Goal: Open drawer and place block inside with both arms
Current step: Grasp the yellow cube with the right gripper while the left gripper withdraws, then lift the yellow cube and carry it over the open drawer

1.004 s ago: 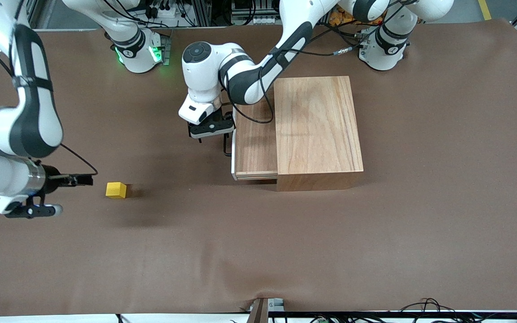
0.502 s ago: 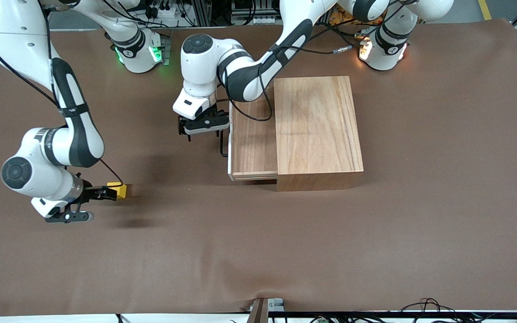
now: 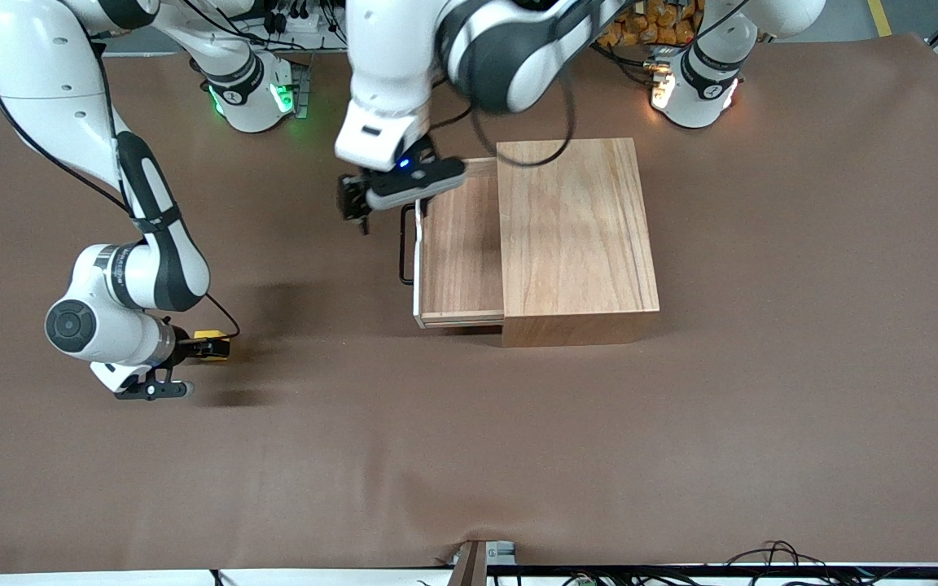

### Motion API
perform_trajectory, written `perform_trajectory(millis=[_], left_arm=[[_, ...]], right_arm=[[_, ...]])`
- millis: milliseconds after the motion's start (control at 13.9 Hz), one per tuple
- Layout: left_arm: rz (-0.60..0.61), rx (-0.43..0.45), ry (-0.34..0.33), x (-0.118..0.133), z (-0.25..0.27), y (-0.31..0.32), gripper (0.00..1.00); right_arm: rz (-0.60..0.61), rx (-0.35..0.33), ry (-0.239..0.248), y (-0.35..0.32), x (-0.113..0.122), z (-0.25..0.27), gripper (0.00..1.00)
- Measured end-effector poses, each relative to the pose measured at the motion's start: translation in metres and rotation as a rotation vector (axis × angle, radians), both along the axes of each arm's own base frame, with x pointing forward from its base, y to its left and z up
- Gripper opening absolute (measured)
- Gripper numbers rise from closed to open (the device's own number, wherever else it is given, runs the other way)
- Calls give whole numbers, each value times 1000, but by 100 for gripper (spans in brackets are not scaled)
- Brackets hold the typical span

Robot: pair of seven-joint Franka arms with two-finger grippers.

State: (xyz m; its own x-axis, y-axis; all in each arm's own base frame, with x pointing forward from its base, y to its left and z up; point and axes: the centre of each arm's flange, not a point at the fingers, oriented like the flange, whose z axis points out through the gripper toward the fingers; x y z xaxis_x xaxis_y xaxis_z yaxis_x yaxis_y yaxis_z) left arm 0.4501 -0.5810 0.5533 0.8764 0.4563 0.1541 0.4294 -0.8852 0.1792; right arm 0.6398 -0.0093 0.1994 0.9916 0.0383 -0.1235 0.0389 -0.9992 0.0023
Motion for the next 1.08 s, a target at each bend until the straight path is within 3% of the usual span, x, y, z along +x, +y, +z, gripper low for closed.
perform_trajectory(millis=[215, 502, 861, 1076], left_arm=[[0, 83, 60, 25, 61, 88, 100], [-32, 126, 95, 70, 95, 195, 100], [-148, 166, 136, 113, 113, 352, 100], [-254, 183, 155, 119, 119, 449, 100]], right_arm=[[5, 18, 12, 4, -3, -6, 100], [13, 25, 44, 3, -8, -9, 58], [41, 32, 57, 3, -9, -9, 56], [59, 60, 86, -3, -8, 2, 56]])
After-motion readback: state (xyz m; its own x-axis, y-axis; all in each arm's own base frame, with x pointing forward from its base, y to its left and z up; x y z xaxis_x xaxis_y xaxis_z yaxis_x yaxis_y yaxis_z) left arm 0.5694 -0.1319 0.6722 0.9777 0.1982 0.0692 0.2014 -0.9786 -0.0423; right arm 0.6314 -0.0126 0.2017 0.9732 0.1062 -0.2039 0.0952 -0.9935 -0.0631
